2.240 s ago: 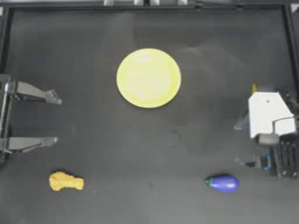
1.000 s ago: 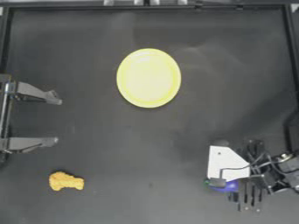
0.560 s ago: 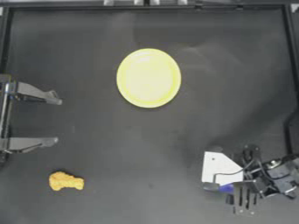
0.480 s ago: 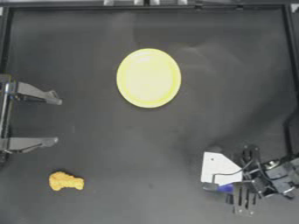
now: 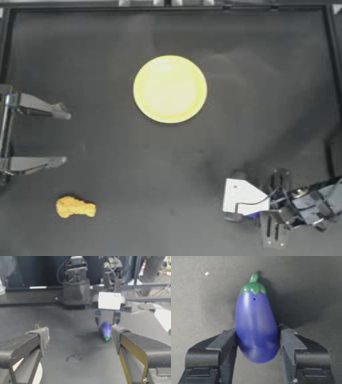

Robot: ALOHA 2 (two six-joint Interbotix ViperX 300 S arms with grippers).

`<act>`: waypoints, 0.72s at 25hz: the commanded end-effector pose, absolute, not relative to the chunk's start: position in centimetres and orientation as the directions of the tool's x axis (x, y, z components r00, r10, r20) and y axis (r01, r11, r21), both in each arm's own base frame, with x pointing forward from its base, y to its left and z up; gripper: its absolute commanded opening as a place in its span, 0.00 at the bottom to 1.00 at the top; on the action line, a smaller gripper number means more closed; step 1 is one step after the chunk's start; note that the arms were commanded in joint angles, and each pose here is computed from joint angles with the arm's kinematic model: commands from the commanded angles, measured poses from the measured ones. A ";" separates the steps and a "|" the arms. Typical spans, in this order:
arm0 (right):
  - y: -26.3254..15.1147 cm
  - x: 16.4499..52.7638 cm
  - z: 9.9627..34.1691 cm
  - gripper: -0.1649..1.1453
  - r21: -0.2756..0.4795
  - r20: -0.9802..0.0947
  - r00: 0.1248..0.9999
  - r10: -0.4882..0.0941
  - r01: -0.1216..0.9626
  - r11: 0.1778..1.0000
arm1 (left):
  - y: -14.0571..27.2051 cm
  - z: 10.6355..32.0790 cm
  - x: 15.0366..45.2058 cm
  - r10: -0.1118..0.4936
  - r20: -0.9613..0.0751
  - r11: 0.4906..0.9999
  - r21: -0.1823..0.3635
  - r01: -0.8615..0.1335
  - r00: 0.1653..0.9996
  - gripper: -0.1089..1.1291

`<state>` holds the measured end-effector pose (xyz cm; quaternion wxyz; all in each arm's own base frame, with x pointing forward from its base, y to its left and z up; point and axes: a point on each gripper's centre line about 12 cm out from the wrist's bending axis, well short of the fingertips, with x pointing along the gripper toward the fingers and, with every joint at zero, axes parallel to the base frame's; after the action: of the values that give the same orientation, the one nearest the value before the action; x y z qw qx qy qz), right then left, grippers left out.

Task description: Put purple eggplant on plate

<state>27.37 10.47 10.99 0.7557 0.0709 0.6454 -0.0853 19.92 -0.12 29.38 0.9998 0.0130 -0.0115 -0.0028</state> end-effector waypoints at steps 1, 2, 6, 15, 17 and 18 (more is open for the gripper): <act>10.9 28.0 12.5 0.30 0.013 -0.982 0.187 -0.027 0.209 0.978 | -0.1 29.9 20.6 -0.006 0.020 1.000 0.023 0.005 1.000 0.92; 10.9 28.0 12.7 0.31 0.013 -0.981 0.190 -0.027 0.209 0.978 | -0.1 29.8 20.7 -0.006 0.017 1.000 0.023 0.005 1.000 0.92; 10.8 28.3 14.2 0.30 0.028 -0.970 0.241 -0.021 0.195 0.980 | -0.1 29.7 20.7 -0.006 0.014 1.000 0.023 0.005 1.000 0.92; 6.8 29.8 19.9 0.30 0.031 -0.867 0.494 -0.061 0.177 0.984 | -0.1 29.5 20.9 -0.006 0.003 1.000 0.022 0.006 1.000 0.92; 5.4 30.2 20.7 0.30 0.024 -0.838 0.540 -0.079 0.181 0.983 | -0.1 29.4 21.1 -0.006 -0.005 1.000 0.022 0.006 1.000 0.92; 4.7 30.4 21.2 0.30 0.017 -0.823 0.561 -0.089 0.182 0.983 | -0.1 29.2 21.1 -0.006 -0.011 1.000 0.022 0.006 1.000 0.92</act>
<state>29.86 5.65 19.27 0.8629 0.0487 0.4971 -0.0767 20.54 -0.13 28.60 0.9999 0.0123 0.0076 -0.0032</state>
